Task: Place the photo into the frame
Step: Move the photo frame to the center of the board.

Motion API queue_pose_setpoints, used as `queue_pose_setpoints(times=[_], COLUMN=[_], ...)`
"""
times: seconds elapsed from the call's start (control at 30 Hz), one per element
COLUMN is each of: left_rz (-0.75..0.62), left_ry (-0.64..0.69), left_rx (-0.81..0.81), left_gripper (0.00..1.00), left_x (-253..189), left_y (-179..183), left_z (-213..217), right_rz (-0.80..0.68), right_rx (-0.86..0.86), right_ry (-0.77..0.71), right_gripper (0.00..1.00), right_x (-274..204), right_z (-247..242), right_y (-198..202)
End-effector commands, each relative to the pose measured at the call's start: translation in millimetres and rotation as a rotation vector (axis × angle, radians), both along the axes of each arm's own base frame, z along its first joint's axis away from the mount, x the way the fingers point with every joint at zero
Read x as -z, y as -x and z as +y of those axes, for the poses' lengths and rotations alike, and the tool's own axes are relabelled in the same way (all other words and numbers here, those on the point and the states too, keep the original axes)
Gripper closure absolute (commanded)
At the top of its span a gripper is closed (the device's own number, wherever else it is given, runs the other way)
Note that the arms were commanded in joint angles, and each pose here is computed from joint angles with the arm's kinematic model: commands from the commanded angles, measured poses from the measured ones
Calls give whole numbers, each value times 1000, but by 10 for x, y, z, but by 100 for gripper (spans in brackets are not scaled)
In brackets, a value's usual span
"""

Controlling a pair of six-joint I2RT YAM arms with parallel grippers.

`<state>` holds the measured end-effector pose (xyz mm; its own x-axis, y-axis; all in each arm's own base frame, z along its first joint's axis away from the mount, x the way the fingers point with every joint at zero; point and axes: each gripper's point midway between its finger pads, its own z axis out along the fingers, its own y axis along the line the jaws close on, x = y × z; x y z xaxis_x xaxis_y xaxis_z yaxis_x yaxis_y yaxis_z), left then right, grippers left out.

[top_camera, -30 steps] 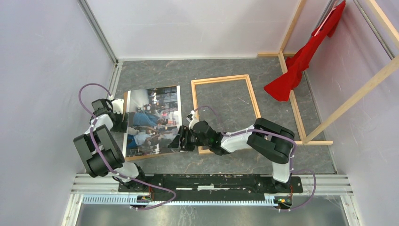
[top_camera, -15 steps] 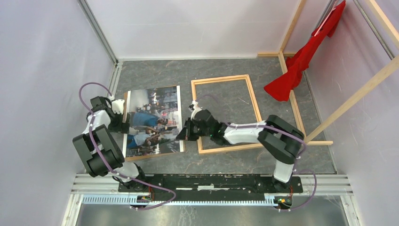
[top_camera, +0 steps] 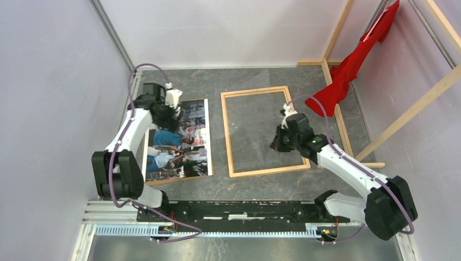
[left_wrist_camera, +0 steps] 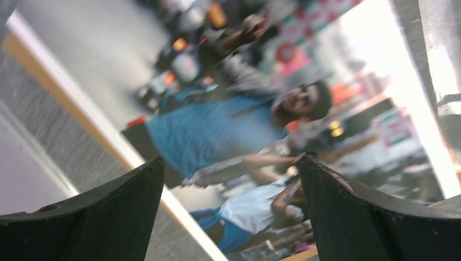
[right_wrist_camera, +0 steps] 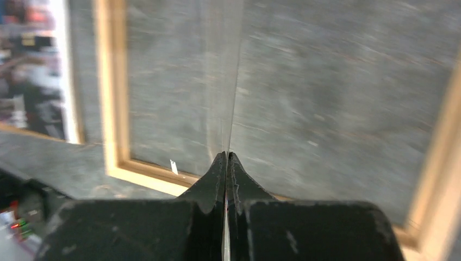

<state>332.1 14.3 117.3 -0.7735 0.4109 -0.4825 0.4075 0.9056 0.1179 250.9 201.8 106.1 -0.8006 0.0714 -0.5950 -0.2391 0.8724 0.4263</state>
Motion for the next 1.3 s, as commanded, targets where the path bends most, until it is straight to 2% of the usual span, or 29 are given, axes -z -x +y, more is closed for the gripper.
queue_pose_setpoints(times=[0.0,0.23,0.43,0.6,0.83,0.97,1.1,1.27], left_rz=[14,7,56,100,173,198,176,108], left_ry=[46,107,143,226,311,277,159,40], left_rx=[16,97,153,140,182,202,198,196], left_gripper=[0,0,0,0,2,10,25,41], left_x=[-28,81,330,468,649,814,988,1002], left_y=[-155,-426,-536,-644,-604,-544,-537,-532], left_z=[-490,-1242,-1804,-2201,-2667,-2727,-2553,-2276], right_rz=[8,-35,-63,-62,-53,-36,-36,-35], right_rx=[64,166,211,204,213,196,189,150], right_ry=[204,297,243,222,214,202,177,128], right_gripper=[100,100,100,100,100,100,100,100], right_x=[74,-239,-437,-505,-516,-476,-474,-530], right_z=[-578,-887,-938,-926,-969,-936,-887,-772], right_y=[61,-22,-50,-63,-22,4,-5,-15])
